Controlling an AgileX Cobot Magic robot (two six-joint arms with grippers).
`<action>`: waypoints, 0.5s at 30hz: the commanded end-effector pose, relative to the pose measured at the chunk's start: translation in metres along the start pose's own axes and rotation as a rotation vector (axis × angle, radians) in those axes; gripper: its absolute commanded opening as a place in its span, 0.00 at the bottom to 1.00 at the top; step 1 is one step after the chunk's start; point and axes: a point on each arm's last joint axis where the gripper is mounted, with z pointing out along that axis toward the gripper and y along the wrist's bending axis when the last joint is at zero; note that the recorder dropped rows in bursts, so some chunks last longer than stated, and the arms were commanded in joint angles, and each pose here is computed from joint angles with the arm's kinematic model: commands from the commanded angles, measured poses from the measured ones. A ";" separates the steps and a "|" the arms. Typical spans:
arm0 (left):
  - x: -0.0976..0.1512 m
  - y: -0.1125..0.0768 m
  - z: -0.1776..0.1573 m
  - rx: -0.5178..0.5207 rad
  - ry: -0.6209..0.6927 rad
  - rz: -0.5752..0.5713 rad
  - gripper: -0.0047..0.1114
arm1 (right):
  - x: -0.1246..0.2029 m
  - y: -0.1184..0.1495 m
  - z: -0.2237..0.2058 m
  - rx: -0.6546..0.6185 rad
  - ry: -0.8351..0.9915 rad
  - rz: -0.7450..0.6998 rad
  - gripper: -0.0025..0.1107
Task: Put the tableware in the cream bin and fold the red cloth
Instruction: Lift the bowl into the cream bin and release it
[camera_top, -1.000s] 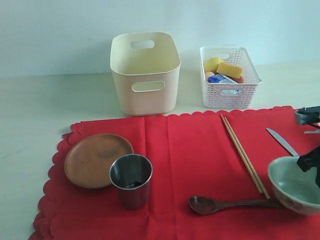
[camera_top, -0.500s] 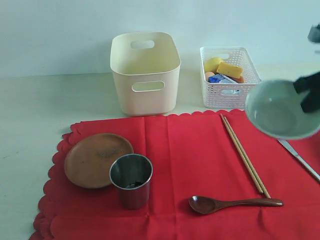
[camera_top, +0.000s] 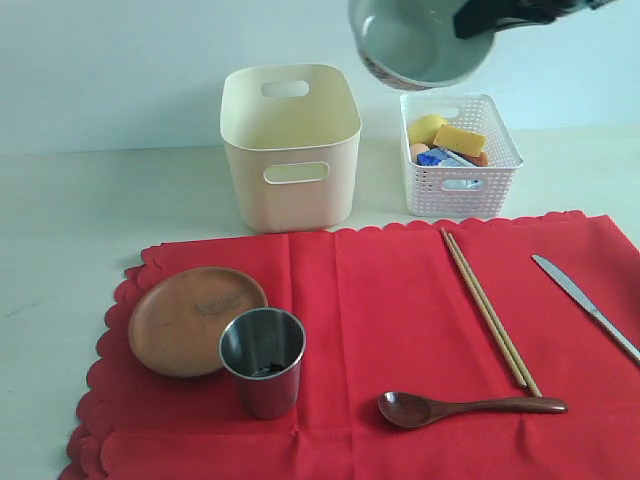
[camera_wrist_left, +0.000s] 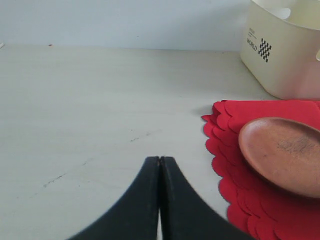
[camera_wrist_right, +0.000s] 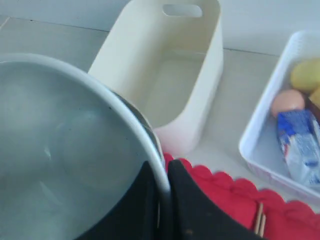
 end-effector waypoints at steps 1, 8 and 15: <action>-0.003 -0.001 -0.001 0.008 -0.024 -0.003 0.04 | -0.027 0.002 0.058 0.001 0.016 -0.043 0.02; -0.003 -0.001 -0.001 0.008 -0.024 -0.003 0.04 | -0.043 -0.002 0.146 0.068 0.062 -0.147 0.02; -0.003 -0.001 -0.001 0.008 -0.024 -0.003 0.04 | -0.026 -0.025 0.206 0.085 0.111 -0.170 0.11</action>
